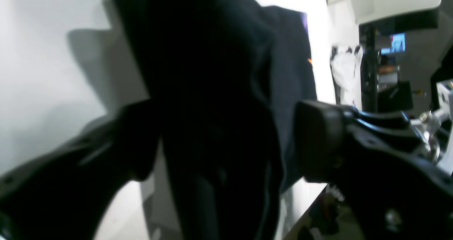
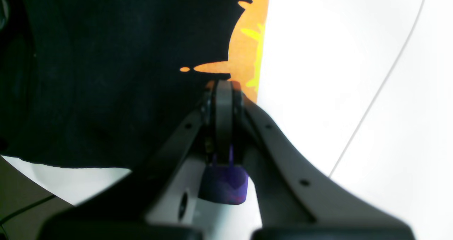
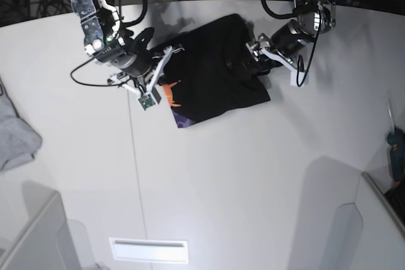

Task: Fold the T-shirt properly
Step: 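Grasp the bundle edges with both grippers and rotate it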

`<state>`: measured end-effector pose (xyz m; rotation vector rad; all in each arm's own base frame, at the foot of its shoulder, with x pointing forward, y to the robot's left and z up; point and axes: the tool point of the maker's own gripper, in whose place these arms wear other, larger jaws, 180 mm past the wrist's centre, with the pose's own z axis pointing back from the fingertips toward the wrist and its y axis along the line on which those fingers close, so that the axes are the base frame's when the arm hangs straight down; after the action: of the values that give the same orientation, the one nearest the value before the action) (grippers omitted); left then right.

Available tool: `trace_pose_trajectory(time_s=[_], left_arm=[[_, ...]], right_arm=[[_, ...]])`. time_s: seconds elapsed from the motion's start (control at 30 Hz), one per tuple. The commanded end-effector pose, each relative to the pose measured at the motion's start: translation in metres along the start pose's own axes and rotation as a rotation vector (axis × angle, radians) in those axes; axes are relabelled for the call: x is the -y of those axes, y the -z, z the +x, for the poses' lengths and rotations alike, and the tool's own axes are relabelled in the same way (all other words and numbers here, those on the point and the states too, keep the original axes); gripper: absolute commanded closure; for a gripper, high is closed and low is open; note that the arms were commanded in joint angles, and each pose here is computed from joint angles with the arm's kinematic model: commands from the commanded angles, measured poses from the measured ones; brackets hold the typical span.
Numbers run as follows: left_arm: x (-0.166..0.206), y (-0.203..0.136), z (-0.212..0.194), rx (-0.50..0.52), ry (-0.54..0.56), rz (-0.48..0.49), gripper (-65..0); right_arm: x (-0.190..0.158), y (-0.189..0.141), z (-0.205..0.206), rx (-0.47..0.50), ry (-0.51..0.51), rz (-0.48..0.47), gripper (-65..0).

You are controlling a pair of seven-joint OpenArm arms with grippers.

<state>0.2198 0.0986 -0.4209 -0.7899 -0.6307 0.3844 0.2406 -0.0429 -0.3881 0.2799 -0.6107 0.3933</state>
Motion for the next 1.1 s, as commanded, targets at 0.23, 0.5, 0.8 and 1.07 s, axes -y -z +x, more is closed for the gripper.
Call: trace_pose_trajectory(time_s=[0.23, 0.5, 0.8, 1.07], left_arm=[[-0.027, -0.004, -0.018, -0.089, 0.025, 0.114, 0.0], [-0.045, -0.018, -0.012, -0.206, 0.240, 0.259, 0.0], [-0.046, -0.023, 0.052, -0.325, 0.555, 0.396, 0.0], [-0.001, 0.015, 0.058, -0.467, 0.941, 0.325, 0.0]], right_arm=[[0.019, -0.009, 0.015, 0.062, 0.035, -0.042, 0.0], [0.024, -0.010, 0.018, 0.099, 0.048, -0.055, 0.0], [0.024, -0.010, 0.020, 0.126, 0.059, -0.056, 0.0], [0.043, -0.015, 0.020, 0.141, 0.124, -0.106, 0.0]])
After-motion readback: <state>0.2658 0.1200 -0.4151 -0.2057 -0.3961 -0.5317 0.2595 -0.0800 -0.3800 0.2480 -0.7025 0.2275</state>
